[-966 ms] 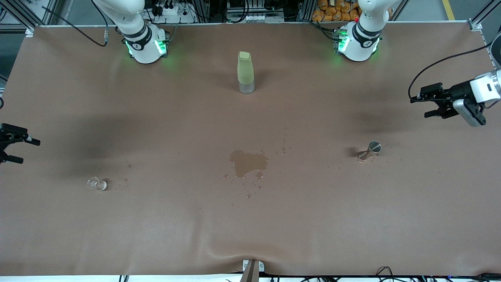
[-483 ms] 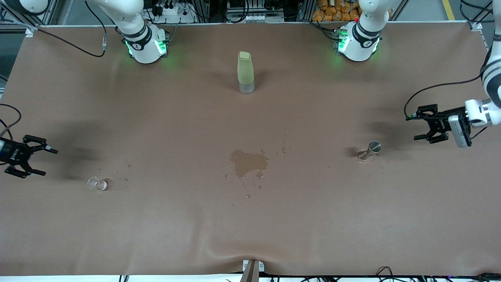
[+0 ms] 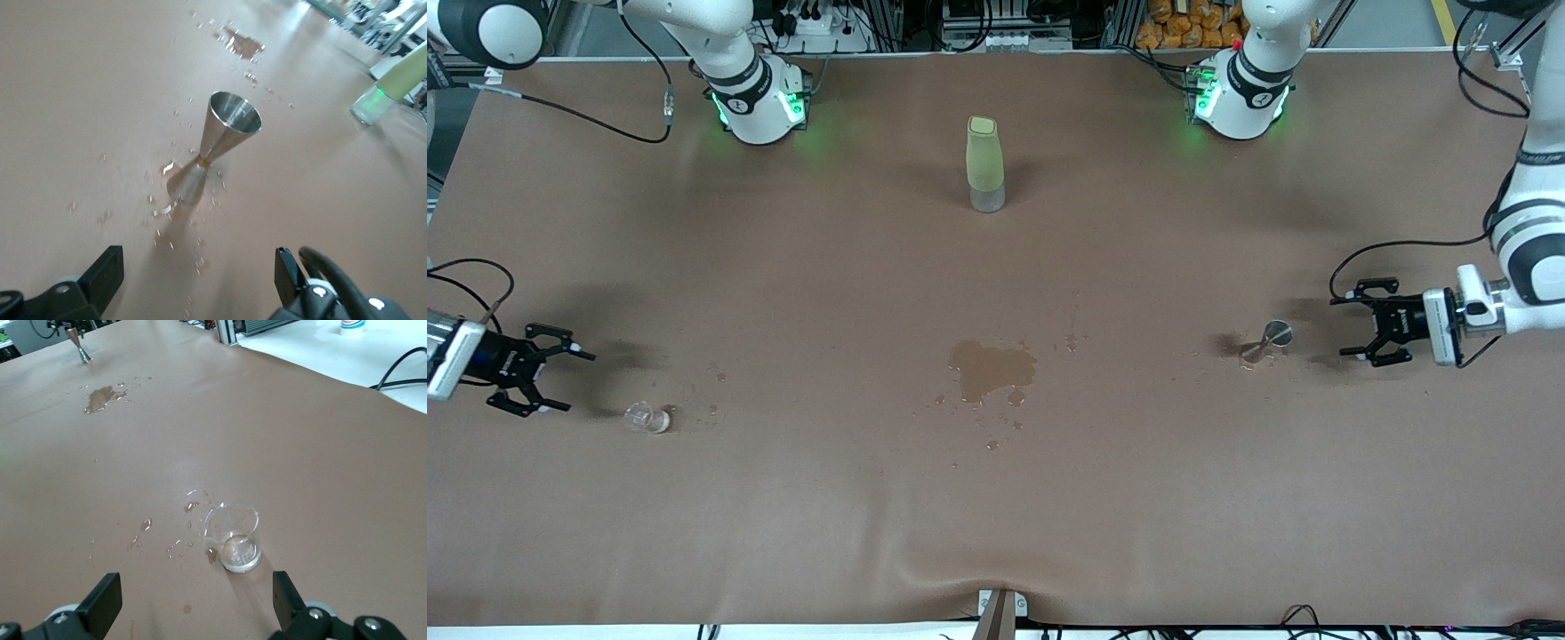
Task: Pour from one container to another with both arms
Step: 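Grasp the jigger with the left gripper while the right gripper grasps the beaker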
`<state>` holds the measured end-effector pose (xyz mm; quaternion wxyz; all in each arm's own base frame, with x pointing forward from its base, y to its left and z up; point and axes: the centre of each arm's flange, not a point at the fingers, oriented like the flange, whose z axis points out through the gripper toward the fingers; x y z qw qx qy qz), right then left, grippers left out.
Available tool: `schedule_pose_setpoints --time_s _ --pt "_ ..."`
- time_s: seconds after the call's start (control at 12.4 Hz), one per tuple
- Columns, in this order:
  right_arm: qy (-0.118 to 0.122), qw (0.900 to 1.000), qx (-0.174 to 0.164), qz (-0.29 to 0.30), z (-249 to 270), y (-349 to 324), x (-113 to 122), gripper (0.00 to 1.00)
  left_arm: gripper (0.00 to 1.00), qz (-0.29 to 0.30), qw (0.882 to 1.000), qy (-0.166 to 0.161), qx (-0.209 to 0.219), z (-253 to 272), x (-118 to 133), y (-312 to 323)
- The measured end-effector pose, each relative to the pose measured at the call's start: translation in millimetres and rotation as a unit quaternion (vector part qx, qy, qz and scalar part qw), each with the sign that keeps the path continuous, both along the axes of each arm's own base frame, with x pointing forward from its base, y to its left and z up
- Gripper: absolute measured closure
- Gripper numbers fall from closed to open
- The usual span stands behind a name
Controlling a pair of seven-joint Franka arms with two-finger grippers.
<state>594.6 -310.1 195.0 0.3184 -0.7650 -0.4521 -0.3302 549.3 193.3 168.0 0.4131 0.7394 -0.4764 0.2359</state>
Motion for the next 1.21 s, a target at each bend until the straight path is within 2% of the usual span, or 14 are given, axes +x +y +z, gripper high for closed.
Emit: schedule_pose_setpoints --time_s 0.16,0.32,0.4,0.48,0.56,0.64,0.72,0.8,1.05,1.21 --pt "-0.029 0.999 0.012 0.011 -21.3 3.4 -1.5 0.00 0.00 -0.019 0.998 -0.052 -0.026 -14.6 2.3 -3.6" --pt "-0.061 0.998 0.032 0.005 -41.7 7.4 -1.5 0.00 0.07 -0.038 0.993 -0.100 -0.041 -20.6 2.7 -5.7" --pt "-0.077 0.996 0.043 -0.001 -52.4 9.3 -1.6 0.00 0.13 -0.043 0.990 -0.123 -0.048 -23.2 3.3 -7.1" --pt "-0.091 0.994 0.054 -0.008 -64.7 11.3 -2.3 0.00 0.13 -0.047 0.987 -0.142 -0.056 -28.0 3.0 -8.8" --pt "-0.102 0.993 0.063 -0.016 -77.0 13.0 -3.4 0.00 0.18 -0.047 0.984 -0.159 -0.067 -34.4 2.3 -11.4" --pt "-0.110 0.991 0.071 -0.023 -88.2 14.2 -4.6 0.00 0.19 -0.047 0.981 -0.167 -0.083 -42.8 0.2 -15.8" --pt "-0.115 0.990 0.076 -0.029 -96.7 15.2 -5.4 0.00 0.30 -0.048 0.980 -0.166 -0.099 -53.4 -3.7 -20.7" --pt "-0.118 0.989 0.080 -0.033 -102.4 16.0 -5.8 0.00 0.34 -0.047 0.979 -0.167 -0.110 -64.7 -7.3 -24.6" --pt "-0.121 0.988 0.089 -0.045 -109.3 17.3 -5.2 0.00 0.35 -0.048 0.975 -0.173 -0.129 -75.8 -7.4 -34.4" --pt "-0.132 0.984 0.100 -0.058 -117.2 20.0 -4.8 0.00 0.35 -0.047 0.972 -0.184 -0.141 -72.0 -2.5 -42.8"
